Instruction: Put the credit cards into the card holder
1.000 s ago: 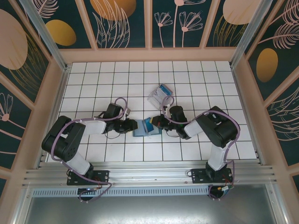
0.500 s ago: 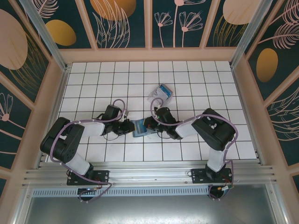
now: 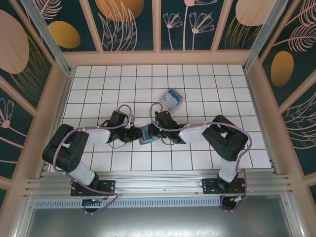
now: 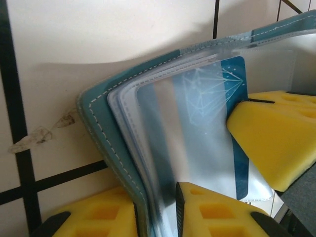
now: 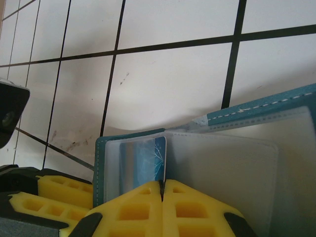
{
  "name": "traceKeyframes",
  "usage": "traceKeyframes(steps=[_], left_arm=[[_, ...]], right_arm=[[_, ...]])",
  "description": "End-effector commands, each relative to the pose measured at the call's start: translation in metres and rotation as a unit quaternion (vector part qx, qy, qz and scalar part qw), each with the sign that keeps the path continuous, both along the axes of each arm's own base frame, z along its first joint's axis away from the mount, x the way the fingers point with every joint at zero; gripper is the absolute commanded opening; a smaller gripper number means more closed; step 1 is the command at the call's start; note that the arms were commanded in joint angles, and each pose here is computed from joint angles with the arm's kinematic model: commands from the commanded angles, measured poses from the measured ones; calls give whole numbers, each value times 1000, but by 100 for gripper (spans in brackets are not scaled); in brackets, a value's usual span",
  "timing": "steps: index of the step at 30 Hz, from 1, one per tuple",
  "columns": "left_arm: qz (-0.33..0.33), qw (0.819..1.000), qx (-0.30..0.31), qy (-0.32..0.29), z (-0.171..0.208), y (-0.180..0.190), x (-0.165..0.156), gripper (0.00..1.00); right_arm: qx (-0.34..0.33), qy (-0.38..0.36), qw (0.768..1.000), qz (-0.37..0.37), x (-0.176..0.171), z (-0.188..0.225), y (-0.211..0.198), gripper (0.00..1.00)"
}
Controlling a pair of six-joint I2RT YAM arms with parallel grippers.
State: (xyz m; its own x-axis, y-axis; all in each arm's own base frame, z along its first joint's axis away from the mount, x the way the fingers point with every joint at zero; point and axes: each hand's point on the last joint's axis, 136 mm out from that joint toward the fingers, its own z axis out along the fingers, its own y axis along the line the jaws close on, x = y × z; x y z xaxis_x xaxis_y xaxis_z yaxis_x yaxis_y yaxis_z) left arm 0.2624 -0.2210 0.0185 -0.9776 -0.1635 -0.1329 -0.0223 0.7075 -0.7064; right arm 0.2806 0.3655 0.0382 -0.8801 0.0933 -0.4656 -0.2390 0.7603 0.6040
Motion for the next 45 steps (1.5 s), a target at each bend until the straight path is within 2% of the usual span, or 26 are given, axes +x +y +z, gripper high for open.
traceKeyframes(steps=[1, 3, 9, 11, 14, 17, 26, 32, 40, 45], left_arm=[[-11, 1000, 10, 9, -7, 0, -9, 30], [-11, 1000, 13, 8, -6, 0, -9, 32], [-9, 999, 34, -8, 5, 6, -3, 36], [-6, 997, 76, -9, 2, 17, -2, 38], [6, 988, 153, -13, -2, 40, 3, 41], [15, 984, 177, -21, 2, 48, 6, 43], [24, 987, 146, -61, 30, 33, 31, 41], [15, 989, 128, -73, 41, 21, 44, 40], [11, 990, 121, -71, 35, 16, 48, 40], [11, 990, 118, -74, 35, 15, 51, 40]], right_arm=[[-49, 25, 997, 59, -31, -21, 2, 5], [-61, 18, 996, 59, -28, -20, 0, 9], [-91, 2, 994, 58, -18, -19, -7, 29], [-90, 2, 994, 58, -16, -18, -9, 31], [-86, -4, 994, 61, -13, -12, -10, 31], [-86, -11, 994, 64, -11, -7, -10, 30], [-71, -16, 994, 79, -11, -2, -8, 15], [-83, -9, 992, 99, -18, -13, -6, 15], [-131, -10, 982, 139, -26, -27, -7, 14], [-96, -26, 982, 159, -26, -9, 3, 23]])
